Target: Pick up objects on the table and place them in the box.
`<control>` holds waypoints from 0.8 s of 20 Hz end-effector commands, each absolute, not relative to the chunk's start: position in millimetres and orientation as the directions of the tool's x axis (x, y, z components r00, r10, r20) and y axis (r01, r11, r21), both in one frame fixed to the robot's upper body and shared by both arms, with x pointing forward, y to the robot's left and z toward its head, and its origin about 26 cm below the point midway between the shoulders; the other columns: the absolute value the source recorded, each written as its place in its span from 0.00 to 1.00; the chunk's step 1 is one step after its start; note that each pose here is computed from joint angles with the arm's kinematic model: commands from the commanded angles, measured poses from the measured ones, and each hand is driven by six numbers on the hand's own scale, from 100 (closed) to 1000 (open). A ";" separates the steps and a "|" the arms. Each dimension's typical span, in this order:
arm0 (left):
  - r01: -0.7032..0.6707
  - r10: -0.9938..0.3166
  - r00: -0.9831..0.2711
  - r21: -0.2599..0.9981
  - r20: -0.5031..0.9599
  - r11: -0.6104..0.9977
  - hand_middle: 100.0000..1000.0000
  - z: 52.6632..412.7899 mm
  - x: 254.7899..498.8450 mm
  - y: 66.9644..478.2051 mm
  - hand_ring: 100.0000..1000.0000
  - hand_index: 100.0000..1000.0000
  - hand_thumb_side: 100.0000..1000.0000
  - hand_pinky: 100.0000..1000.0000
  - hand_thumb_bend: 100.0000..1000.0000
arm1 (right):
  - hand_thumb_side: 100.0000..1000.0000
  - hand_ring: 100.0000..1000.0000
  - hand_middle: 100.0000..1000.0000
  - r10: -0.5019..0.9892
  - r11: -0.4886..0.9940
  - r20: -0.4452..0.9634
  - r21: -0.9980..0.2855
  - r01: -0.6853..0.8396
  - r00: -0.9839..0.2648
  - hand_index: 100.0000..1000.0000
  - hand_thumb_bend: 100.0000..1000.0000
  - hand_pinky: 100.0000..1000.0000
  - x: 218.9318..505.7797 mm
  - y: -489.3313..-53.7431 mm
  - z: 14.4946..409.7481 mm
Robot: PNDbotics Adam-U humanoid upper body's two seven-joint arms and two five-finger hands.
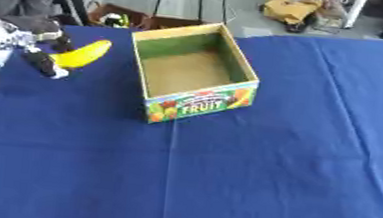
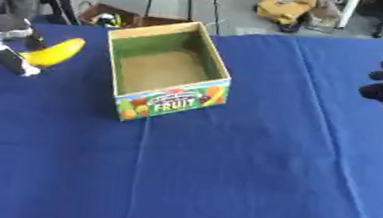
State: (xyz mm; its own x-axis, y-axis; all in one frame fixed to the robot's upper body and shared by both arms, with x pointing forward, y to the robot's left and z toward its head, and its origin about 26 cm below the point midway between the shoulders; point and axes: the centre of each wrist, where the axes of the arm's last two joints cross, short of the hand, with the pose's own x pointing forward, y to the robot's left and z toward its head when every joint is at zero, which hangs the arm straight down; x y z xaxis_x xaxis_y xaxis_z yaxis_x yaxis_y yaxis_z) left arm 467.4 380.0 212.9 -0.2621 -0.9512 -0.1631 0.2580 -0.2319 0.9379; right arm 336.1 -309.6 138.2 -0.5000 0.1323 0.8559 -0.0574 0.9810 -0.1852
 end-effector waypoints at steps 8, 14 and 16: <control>0.102 -0.897 -0.380 0.954 -0.226 -0.283 0.50 263.6 487.4 315.3 0.63 0.63 0.30 0.84 0.18 | 0.88 0.55 0.59 0.133 0.976 0.850 -0.201 -0.079 -0.510 0.74 0.00 0.65 337.2 -308.7 143.1; 0.050 -0.857 -0.451 0.952 -0.249 -0.303 0.50 265.4 496.6 268.1 0.64 0.63 0.31 0.84 0.19 | 0.88 0.55 0.59 0.115 0.974 0.848 -0.199 -0.111 -0.517 0.74 0.00 0.65 340.0 -301.0 145.1; 0.043 -0.844 -0.474 0.951 -0.250 -0.306 0.50 260.4 499.0 250.7 0.64 0.63 0.31 0.84 0.19 | 0.89 0.55 0.59 0.108 0.973 0.848 -0.198 -0.122 -0.520 0.74 0.00 0.65 341.0 -298.5 146.0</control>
